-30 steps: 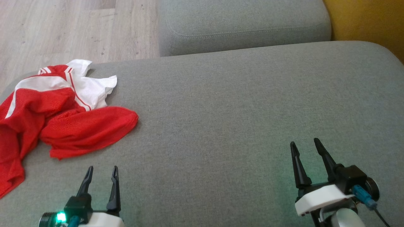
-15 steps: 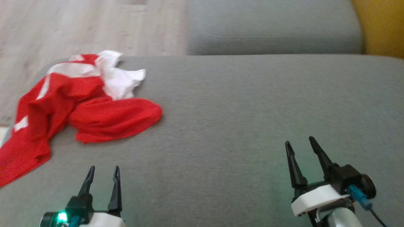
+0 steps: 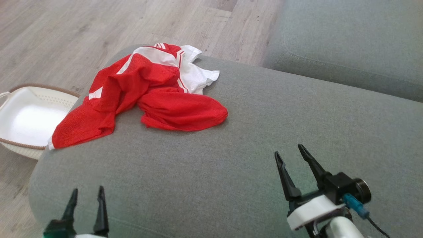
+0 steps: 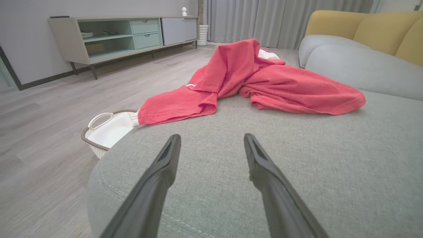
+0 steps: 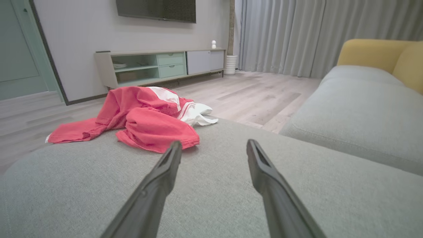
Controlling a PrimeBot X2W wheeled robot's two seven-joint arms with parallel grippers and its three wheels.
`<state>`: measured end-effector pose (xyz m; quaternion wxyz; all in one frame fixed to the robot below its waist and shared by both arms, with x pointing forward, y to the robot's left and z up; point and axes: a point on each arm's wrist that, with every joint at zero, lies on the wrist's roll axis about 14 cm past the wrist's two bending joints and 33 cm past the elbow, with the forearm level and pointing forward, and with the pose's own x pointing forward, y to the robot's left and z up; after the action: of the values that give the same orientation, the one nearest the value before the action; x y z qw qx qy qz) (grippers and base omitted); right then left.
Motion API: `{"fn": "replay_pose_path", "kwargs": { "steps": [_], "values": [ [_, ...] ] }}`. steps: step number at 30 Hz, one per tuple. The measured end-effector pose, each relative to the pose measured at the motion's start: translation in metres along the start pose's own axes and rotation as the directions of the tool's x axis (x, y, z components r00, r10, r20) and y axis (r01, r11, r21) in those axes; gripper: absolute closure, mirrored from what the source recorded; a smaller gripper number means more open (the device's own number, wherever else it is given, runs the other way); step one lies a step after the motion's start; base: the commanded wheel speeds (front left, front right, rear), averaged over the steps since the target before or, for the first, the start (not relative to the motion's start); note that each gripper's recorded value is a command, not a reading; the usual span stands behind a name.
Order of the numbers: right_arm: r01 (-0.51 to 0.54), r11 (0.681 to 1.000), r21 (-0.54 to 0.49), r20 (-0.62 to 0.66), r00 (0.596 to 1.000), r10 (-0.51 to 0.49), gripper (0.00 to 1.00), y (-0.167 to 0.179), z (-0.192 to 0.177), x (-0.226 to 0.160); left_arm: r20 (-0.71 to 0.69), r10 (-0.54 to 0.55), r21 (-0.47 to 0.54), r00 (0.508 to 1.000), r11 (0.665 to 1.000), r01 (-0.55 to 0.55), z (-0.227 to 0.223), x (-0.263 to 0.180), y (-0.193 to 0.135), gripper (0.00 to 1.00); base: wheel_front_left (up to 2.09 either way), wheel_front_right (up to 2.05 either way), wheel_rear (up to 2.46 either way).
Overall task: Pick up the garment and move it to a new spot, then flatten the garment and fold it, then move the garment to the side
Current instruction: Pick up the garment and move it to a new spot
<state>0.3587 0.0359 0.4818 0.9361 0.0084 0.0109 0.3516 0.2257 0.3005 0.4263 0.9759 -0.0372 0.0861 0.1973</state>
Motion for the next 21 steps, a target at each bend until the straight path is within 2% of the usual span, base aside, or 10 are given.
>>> {"fn": "replay_pose_path", "kwargs": {
  "steps": [5,8,13,15,16,18,21],
  "values": [
    [0.003,1.000,-0.002,0.016,1.000,-0.003,0.00,-0.004,0.004,0.004,0.003,-0.001,-0.034,1.000,0.999,0.001,0.016,0.015,0.005,0.00,0.00,0.00,0.00],
    [0.021,1.000,-0.008,-0.003,1.000,-0.021,0.00,-0.013,-0.005,0.004,0.018,-0.015,-0.020,1.000,1.000,0.015,0.036,0.036,0.011,0.00,0.00,0.00,0.00],
    [0.048,0.998,-0.052,0.010,0.999,-0.047,0.00,-0.039,-0.007,0.024,0.074,-0.056,0.005,0.996,0.998,0.056,0.091,0.096,0.008,0.00,0.00,0.00,0.00],
    [0.052,0.995,-0.082,0.023,0.998,-0.050,0.00,-0.055,-0.007,0.037,0.079,-0.081,0.043,0.994,0.996,0.078,0.110,0.126,0.002,0.00,0.00,0.00,0.00],
    [0.052,0.995,-0.082,0.023,0.998,-0.050,0.00,-0.055,-0.007,0.037,0.079,-0.081,0.043,0.994,0.996,0.078,0.110,0.126,0.002,0.00,0.00,0.00,0.00],
    [0.067,0.993,-0.101,0.026,0.998,-0.065,0.00,-0.073,-0.012,0.047,0.083,-0.100,0.040,0.991,0.994,0.097,0.126,0.156,-0.007,0.00,0.00,0.00,0.00],
    [0.082,0.991,-0.110,-0.014,0.996,-0.084,0.00,-0.093,-0.035,0.051,0.006,-0.109,0.040,0.994,0.993,0.108,0.117,0.194,-0.018,0.00,0.00,0.00,0.00]
  ]
}}
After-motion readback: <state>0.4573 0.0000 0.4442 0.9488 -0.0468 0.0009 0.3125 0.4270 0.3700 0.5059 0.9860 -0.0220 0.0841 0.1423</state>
